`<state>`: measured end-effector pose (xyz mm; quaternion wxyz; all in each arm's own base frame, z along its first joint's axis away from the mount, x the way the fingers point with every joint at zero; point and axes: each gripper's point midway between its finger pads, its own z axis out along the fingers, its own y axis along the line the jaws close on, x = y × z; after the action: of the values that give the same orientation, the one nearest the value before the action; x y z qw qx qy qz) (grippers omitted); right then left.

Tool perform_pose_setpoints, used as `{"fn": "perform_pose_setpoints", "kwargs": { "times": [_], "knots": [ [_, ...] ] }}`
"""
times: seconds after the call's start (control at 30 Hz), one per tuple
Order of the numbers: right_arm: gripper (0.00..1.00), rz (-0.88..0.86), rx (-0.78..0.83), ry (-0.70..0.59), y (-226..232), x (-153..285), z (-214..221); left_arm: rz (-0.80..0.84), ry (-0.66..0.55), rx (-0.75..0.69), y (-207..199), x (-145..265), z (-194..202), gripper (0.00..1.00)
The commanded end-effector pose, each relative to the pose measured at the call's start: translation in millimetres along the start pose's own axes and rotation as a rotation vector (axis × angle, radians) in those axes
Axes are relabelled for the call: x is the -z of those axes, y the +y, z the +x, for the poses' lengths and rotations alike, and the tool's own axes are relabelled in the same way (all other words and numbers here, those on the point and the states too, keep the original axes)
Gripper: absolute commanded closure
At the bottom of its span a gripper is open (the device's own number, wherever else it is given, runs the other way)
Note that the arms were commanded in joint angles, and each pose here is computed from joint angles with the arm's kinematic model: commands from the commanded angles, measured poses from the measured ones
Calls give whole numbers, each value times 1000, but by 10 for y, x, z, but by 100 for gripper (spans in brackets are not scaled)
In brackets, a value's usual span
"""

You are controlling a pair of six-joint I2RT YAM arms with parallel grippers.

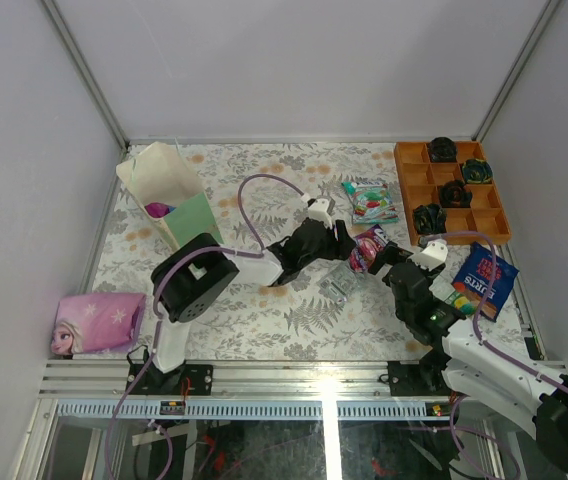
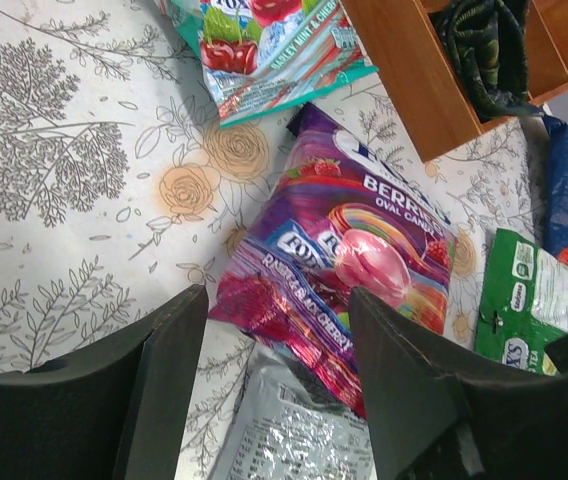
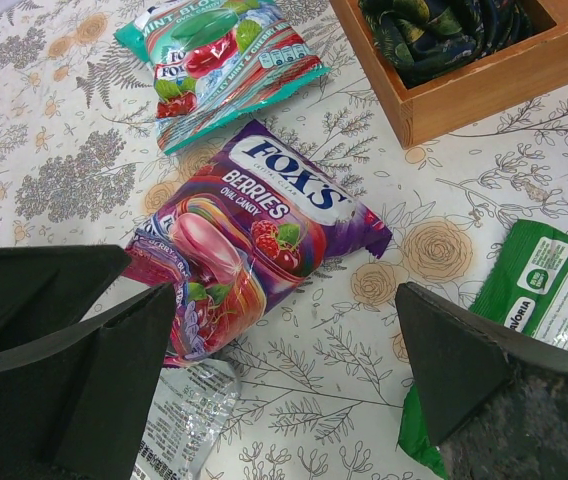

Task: Place the snacks into the paper bag
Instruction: Pick up the snack from the center of the board.

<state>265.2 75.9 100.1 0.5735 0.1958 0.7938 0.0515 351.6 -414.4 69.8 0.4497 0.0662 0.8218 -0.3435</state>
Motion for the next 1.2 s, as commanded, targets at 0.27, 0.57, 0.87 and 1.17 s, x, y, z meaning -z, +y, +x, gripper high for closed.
{"fn": "perform_pose_setpoints", "kwargs": {
  "times": [0.27,0.57,0.87,1.17],
  "knots": [
    [1,-2,-40,-47,74,-7,-145,9,-8,6,123,-221,-65,42],
    [1,4,-36,-49,62,-11,-144,103,-5,57,25,-304,58,42],
    [1,5,-32,-47,65,-15,-138,175,-32,102,-77,-333,27,73],
    [1,5,-31,-43,72,-19,-134,147,-51,100,-61,-222,-70,100]
  ]
}}
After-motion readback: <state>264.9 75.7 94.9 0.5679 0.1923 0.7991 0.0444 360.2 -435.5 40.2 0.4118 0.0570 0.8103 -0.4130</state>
